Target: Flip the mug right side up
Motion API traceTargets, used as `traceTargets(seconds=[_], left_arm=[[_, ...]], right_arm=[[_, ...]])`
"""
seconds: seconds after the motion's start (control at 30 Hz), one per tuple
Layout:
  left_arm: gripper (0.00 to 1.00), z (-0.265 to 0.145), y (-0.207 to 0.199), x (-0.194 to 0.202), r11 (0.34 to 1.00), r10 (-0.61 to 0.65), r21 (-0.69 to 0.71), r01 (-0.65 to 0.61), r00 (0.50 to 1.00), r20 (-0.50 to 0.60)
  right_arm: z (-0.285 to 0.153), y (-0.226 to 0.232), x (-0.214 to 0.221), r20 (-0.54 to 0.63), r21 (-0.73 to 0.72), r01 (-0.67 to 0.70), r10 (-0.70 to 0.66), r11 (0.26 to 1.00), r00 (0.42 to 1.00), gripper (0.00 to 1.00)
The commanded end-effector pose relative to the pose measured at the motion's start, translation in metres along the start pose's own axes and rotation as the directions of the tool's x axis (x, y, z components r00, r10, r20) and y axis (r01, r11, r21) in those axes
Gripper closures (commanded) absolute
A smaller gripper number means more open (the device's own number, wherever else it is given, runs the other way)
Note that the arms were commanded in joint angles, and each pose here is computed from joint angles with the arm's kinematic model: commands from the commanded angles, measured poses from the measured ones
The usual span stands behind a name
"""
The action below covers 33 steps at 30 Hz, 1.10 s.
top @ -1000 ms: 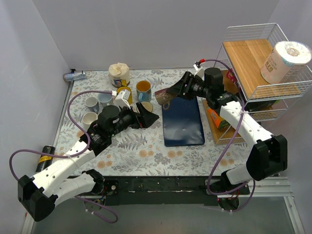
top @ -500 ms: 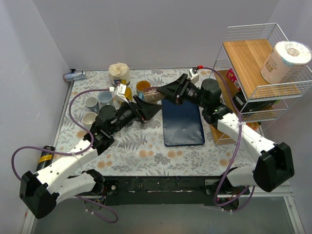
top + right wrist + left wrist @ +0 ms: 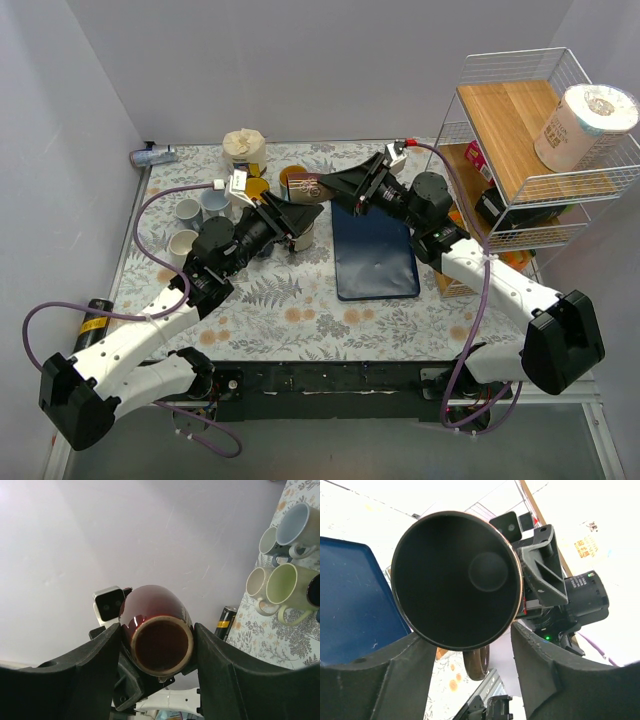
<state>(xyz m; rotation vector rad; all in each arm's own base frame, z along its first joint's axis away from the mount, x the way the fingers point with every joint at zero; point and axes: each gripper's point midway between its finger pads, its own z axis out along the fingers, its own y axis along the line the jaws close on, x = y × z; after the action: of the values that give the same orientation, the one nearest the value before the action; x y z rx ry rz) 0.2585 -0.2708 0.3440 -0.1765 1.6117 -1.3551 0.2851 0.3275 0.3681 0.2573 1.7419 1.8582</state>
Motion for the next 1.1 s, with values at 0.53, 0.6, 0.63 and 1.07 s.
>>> traceTargets(seconds=[0.53, 0.6, 0.63, 1.07], left_arm=[[1.0, -0.007, 0.007, -0.023, 0.989, 0.075, -0.134, -0.066, 0.996, 0.057], [1.0, -0.013, 0.014, -0.022, 0.98, 0.1, -0.174, -0.092, 0.994, 0.036], [1.0, -0.016, 0.02, -0.021, 0.973, 0.117, -0.202, -0.109, 0.993, 0.025], [1.0, -0.099, 0.101, -0.001, 0.771, 0.134, -0.606, -0.199, 0.979, -0.151]], right_arm=[[-0.002, -0.006, 0.011, -0.029, -0.013, 0.044, -0.044, 0.999, 0.999, 0.35], [-0.003, -0.02, 0.013, -0.042, 0.056, 0.051, -0.048, 0.997, 0.998, 0.06], [-0.003, -0.028, 0.012, -0.04, 0.086, 0.074, -0.071, 0.994, 0.997, 0.05], [-0.036, -0.094, 0.0, -0.01, 0.38, 0.149, -0.157, 0.913, 0.987, 0.02]])
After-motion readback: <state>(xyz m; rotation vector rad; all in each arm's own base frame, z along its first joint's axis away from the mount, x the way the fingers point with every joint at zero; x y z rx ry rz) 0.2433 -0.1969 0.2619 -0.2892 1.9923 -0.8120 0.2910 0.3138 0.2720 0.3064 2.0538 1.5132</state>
